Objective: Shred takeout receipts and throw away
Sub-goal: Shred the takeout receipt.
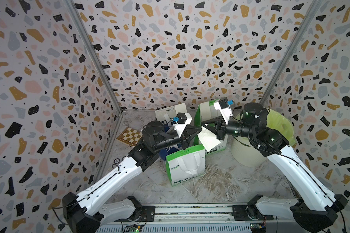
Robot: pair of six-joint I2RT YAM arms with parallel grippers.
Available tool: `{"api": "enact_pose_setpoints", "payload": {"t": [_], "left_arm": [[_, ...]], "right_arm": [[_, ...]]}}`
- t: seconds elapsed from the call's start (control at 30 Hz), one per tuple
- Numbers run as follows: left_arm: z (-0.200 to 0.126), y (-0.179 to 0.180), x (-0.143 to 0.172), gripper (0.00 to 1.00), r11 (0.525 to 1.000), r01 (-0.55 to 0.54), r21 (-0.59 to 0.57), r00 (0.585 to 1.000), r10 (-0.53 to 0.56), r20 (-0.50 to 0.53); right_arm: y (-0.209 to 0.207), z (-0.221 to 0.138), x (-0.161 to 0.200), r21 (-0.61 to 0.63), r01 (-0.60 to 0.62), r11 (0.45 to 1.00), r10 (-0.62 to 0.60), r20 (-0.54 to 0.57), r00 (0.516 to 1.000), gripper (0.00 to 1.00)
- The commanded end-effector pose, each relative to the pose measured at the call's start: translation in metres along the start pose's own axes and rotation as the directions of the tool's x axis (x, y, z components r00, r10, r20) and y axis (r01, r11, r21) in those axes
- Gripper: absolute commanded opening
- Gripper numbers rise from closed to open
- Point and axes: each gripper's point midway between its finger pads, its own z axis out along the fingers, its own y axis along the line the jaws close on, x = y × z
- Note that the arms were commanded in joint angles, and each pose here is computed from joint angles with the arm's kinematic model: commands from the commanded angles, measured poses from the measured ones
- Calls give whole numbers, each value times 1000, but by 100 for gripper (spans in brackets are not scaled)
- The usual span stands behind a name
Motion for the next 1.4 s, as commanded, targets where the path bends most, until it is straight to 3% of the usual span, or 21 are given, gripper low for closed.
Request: {"api": "enact_pose_setpoints", "payload": {"t": [0.0, 0.13, 0.3, 0.4, 0.63, 0.83, 1.0, 1.3, 1.37], "left_arm": [[2, -2, -11, 6, 1000, -12, -23, 997, 13, 74], [2, -1, -10, 7, 999, -3, -37, 997, 6, 77], [3, 2, -8, 34, 999, 11, -52, 997, -7, 75], [3, 6, -7, 36, 997, 14, -75, 997, -8, 74], [7, 8, -6, 23, 997, 41, -73, 997, -36, 65], [14, 2, 1, 18, 998, 55, -40, 998, -54, 27], [13, 3, 0, 0, 997, 47, -55, 999, -46, 26], [4, 3, -8, 0, 997, 0, -80, 999, 3, 36], [0, -3, -6, 0, 998, -36, -60, 999, 37, 12]], "right_arm": [[6, -8, -16, 5, 26, 1000, -26, 52, 998, 0], [7, -9, -18, 8, 27, 1000, -27, 55, 998, 0], [7, -11, -18, 14, 29, 999, -30, 59, 998, 0], [7, -12, -18, 15, 29, 999, -30, 59, 998, 0], [6, -12, -21, 22, 29, 999, -30, 69, 997, 0], [5, -12, -23, 28, 21, 999, -24, 76, 997, 0], [5, -14, -24, 37, 25, 999, -28, 78, 997, 0], [0, -13, -18, 58, 18, 998, -21, 57, 998, 0], [-3, -15, -14, 82, 31, 996, -34, 37, 999, 21]]}}
